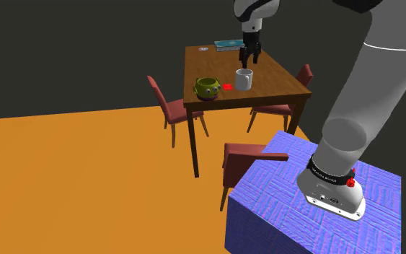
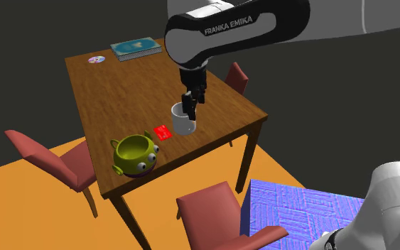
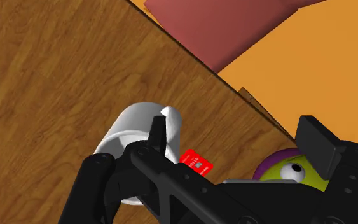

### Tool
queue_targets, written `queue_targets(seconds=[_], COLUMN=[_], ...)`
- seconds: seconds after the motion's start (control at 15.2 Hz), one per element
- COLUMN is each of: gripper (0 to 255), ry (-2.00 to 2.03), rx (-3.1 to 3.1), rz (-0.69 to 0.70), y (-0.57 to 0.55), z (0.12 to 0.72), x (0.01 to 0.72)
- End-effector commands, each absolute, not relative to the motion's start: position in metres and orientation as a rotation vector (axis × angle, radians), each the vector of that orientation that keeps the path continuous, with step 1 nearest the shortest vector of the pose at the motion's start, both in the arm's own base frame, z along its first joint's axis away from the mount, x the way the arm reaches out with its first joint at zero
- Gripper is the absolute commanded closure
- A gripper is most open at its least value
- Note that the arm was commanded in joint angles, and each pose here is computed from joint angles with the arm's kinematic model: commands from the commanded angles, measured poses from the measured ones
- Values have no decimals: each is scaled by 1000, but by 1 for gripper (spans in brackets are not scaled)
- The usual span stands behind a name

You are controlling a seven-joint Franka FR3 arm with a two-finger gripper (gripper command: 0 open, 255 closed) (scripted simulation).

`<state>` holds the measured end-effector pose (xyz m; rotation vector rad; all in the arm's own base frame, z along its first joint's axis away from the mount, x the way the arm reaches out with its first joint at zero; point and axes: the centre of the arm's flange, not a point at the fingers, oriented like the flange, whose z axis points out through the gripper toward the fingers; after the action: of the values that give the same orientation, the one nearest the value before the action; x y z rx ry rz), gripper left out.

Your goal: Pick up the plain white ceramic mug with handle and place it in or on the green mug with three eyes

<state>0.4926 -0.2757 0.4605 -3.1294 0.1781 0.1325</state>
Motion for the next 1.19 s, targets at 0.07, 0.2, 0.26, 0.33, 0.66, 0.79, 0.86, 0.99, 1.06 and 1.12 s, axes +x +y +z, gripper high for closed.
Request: queue_targets(seconds=[0.07,0.2,0.26,0.33,0.66,0.79,0.86,0.99,1.06,1.12], gripper=[0,0,0,0,0,0,0,0,0,0], ry=[184,189,192,194,206,209,209,209,209,209], rx=[-3127,-3124,-3123,-3121,-3114,-3113,-3113,-3113,-3113,-3113], rz=[139,144,146,149,161,164,164,164,164,164], y=[-312,-333,-343,-354,-407,-420,-420,-420,-420,-420], z=[445,434,429,423,394,387,382,372,366,361], x=[509,521,527,533,563,570,570,569,568,567])
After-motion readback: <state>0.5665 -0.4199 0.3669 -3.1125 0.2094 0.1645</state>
